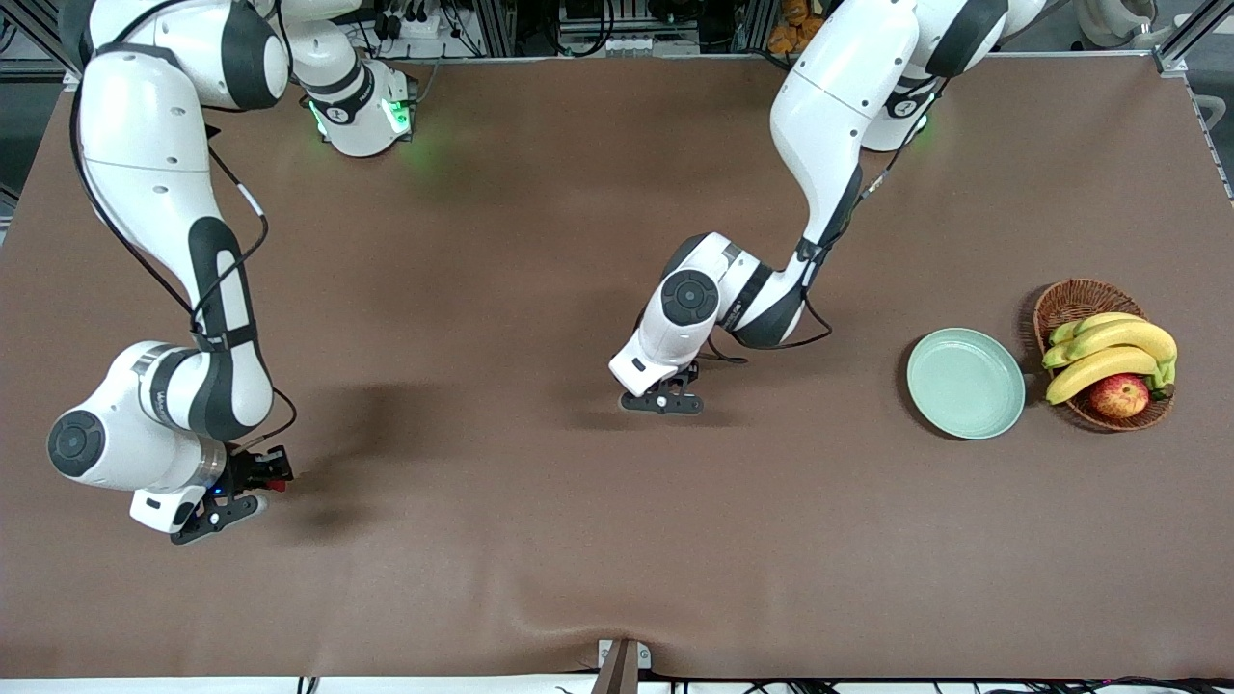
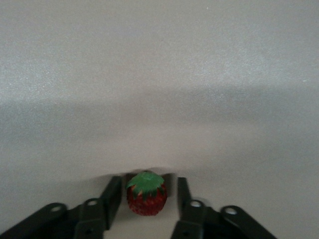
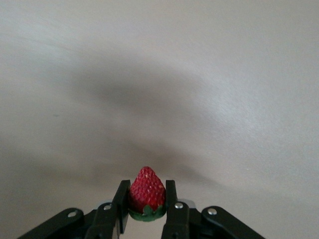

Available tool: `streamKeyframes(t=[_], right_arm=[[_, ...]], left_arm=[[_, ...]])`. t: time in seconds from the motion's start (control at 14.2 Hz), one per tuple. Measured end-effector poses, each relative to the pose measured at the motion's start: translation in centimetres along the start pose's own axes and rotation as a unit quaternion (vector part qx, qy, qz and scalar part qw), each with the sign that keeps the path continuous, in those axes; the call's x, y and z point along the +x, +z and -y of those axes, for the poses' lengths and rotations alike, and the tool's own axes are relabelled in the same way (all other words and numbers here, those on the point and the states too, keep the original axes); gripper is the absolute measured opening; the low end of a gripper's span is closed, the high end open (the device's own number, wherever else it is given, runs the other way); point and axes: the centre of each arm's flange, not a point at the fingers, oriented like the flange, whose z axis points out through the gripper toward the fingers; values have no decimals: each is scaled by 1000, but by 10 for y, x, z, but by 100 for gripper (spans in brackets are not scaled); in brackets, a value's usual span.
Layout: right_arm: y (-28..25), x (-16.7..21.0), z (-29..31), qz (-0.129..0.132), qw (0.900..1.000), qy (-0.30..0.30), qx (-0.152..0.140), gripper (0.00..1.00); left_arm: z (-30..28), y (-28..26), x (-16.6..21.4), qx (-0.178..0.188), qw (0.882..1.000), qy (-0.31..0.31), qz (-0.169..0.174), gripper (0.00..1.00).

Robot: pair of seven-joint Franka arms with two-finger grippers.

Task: Collect all strawberries into plate
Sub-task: 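Carry the strawberry to the plate while the right gripper carries another mid-table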

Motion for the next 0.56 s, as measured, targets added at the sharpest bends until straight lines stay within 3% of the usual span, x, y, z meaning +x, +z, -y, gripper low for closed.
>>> streamKeyframes(t=[0.07,0.14,0.56], right_arm=[[-14,3,8,0,1000,-5,6,33],[-28,7,20,-1,1000,-13,12,33],[-98,30,107,-1,999,-25,39,33]], left_arm=[[0,0,0,0,1000,0,0,37],[0,0,0,0,1000,0,0,32],[1,-5,5,-3,1000,-3,-6,32]])
